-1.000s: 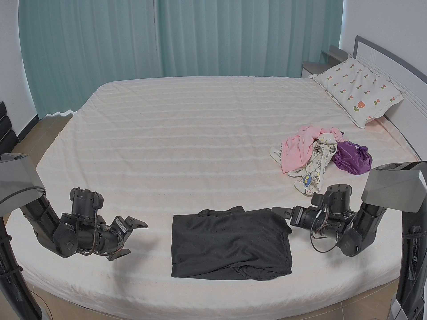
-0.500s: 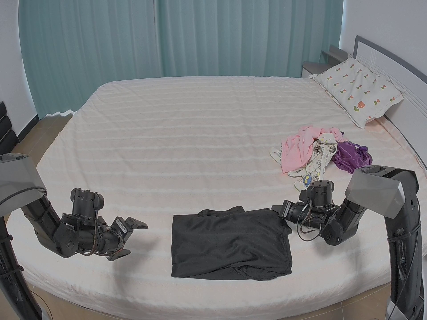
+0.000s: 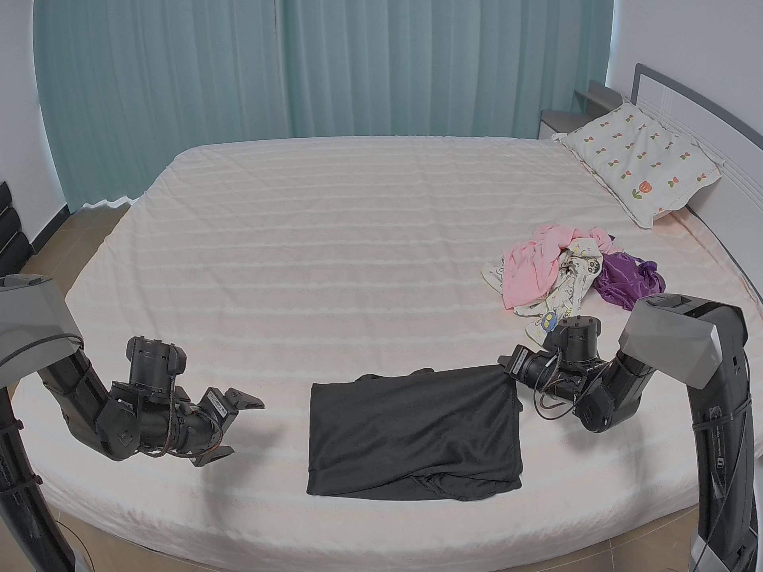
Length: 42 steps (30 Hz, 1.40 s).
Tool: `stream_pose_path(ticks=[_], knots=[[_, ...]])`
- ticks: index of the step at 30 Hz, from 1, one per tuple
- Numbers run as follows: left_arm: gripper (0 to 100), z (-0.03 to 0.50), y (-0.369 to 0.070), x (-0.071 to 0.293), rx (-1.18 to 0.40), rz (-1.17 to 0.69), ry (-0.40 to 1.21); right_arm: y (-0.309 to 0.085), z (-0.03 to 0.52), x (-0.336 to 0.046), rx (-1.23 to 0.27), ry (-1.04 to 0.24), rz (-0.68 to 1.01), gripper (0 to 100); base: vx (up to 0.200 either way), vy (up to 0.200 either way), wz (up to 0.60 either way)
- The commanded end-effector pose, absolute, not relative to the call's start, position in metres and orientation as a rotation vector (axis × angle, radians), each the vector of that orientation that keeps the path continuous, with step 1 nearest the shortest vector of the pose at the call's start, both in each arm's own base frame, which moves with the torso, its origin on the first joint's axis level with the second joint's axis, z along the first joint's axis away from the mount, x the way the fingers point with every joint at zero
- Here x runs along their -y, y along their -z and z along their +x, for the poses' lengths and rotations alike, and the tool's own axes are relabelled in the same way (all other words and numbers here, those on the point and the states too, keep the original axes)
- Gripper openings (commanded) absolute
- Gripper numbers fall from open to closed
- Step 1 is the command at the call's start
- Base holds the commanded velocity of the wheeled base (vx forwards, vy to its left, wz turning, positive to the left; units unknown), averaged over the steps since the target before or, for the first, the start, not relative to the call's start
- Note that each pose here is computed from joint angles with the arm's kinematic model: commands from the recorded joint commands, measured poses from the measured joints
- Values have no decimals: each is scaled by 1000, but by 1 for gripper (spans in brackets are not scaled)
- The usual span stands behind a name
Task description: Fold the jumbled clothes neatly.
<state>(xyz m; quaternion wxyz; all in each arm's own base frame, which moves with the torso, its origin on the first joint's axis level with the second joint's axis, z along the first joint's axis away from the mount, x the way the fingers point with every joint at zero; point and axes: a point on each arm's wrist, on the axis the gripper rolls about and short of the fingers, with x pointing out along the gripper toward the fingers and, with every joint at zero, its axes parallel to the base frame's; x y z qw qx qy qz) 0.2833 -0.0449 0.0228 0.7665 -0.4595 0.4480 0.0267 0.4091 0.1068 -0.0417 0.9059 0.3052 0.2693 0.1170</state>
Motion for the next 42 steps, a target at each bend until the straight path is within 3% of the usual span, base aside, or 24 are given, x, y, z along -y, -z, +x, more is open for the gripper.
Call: stream_pose_path(ticks=[1, 10, 11, 21, 32, 42], knots=[[100, 283, -23, 45, -974, -998, -58, 42, 412, -104, -548, -237, 633, 0, 0, 0, 0], [100, 284, -22, 45, -974, -998, -60, 55, 417, -99, -557, -205, 652, 0, 0, 0, 0], [100, 284, -22, 45, -974, -998, -60, 55, 417, -99, -557, -205, 652, 100, 0, 0, 0], [100, 292, -35, 48, -924, -1002, -22, 25, 406, -93, -535, -199, 693, 100, 0, 0, 0], [100, 292, -35, 68, -948, -979, 35, 24, 356, -100, -658, -193, 709, 100, 0, 0, 0], [100, 284, -29, 84, -1000, -944, 65, 15, 307, -98, -742, -317, 669, 100, 0, -180, 0]])
